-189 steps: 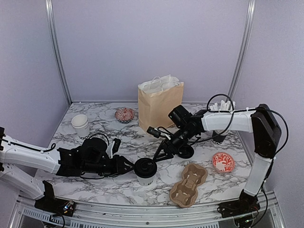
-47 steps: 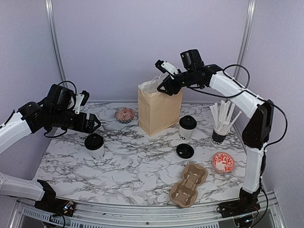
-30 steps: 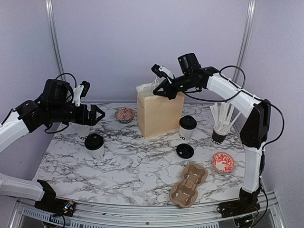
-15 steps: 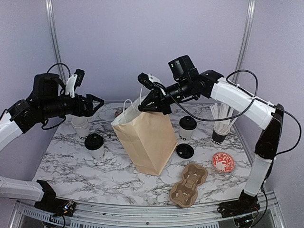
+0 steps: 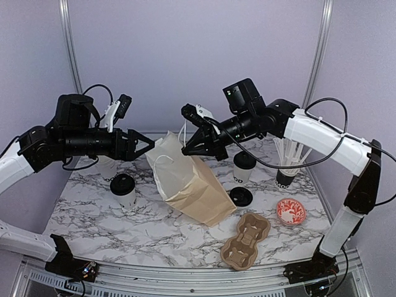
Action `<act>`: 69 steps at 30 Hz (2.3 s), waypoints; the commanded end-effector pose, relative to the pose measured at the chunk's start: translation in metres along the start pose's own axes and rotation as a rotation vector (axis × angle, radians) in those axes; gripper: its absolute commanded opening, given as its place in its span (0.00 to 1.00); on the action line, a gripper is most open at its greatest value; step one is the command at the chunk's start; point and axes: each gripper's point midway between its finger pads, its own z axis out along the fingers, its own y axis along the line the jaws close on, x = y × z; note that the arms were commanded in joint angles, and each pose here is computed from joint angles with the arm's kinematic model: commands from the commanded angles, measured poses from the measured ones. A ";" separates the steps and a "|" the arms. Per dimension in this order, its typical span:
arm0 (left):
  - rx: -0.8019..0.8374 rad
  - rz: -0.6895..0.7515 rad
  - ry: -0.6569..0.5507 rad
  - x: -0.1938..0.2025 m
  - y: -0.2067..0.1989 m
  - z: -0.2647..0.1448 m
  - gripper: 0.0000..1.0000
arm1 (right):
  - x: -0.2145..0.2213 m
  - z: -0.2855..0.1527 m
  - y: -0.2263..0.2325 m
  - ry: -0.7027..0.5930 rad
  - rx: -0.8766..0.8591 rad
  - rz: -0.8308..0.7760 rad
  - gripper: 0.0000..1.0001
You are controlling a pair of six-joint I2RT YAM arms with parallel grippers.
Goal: Pack the takeout coffee
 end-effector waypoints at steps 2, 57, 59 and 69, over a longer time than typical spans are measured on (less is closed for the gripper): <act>-0.063 -0.017 0.011 0.000 -0.011 -0.005 0.89 | -0.035 -0.007 -0.014 -0.076 0.076 -0.008 0.00; -0.128 -0.096 0.163 0.024 -0.040 0.054 0.84 | -0.014 -0.053 0.007 -0.064 0.208 0.005 0.25; -0.102 -0.095 0.177 0.027 -0.049 0.057 0.85 | -0.015 -0.059 0.004 -0.066 0.226 0.007 0.26; -0.229 0.000 0.176 0.021 -0.036 0.095 0.87 | -0.015 -0.065 0.001 -0.094 0.231 0.027 0.28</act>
